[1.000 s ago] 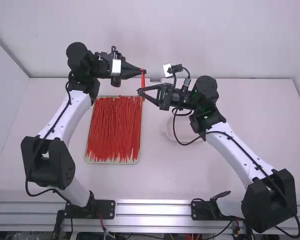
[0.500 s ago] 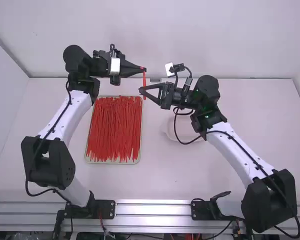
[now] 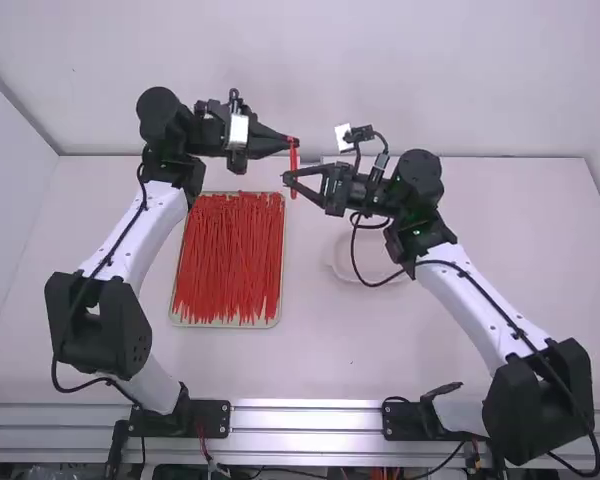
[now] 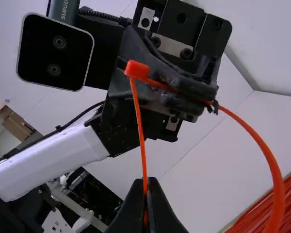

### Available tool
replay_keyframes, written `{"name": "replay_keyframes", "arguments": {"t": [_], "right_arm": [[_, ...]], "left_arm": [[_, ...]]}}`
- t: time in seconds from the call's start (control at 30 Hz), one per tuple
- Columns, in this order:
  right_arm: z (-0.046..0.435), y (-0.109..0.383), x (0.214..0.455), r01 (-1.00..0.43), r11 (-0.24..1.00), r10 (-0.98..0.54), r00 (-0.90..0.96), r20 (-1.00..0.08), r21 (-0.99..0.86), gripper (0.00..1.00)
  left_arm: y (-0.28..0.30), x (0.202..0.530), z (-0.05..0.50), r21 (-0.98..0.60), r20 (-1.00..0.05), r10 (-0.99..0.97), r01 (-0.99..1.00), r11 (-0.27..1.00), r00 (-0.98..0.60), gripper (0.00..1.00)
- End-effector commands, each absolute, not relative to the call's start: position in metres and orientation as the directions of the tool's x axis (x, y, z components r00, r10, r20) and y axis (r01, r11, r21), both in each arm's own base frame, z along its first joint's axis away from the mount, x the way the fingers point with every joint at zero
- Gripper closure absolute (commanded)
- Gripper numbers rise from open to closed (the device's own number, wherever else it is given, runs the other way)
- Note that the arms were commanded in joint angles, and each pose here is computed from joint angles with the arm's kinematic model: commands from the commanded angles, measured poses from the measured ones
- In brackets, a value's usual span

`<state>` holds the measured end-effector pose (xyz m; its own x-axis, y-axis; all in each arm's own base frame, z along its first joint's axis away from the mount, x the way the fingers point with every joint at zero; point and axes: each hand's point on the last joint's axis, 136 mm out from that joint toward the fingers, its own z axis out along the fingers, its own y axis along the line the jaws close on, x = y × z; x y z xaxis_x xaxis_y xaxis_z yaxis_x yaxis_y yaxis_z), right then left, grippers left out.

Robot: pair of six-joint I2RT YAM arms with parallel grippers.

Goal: Fasten the cable tie

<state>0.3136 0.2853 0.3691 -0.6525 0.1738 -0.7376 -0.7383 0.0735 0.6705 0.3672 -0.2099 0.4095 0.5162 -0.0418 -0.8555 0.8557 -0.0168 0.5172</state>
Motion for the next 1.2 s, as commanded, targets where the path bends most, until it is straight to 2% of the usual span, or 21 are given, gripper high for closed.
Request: {"name": "replay_keyframes", "arguments": {"t": [0.0,0.3,0.53,0.83,1.17], "right_arm": [[0.377,0.284,0.315,-0.749,0.074,0.186,-0.638,-0.747,0.658,1.0],[0.377,0.283,0.318,-0.746,0.086,0.2,-0.636,-0.745,0.66,1.0],[0.378,0.294,0.309,-0.751,0.06,0.18,-0.639,-0.747,0.657,1.0],[0.376,0.282,0.319,-0.727,0.081,0.2,-0.658,-0.726,0.682,1.0],[0.378,0.285,0.316,-0.735,0.071,0.198,-0.652,-0.732,0.674,1.0]], "left_arm": [[-0.211,0.367,0.407,0.536,-0.844,-0.044,0.844,-0.024,0.535,0.98],[-0.211,0.367,0.407,0.54,-0.842,-0.045,0.842,-0.025,0.538,0.98],[-0.211,0.367,0.407,0.55,-0.835,-0.045,0.835,-0.021,0.549,0.98],[-0.211,0.366,0.407,0.552,-0.833,-0.046,0.833,-0.025,0.551,0.98],[-0.211,0.367,0.407,0.551,-0.834,-0.045,0.834,-0.022,0.55,0.98]]}}
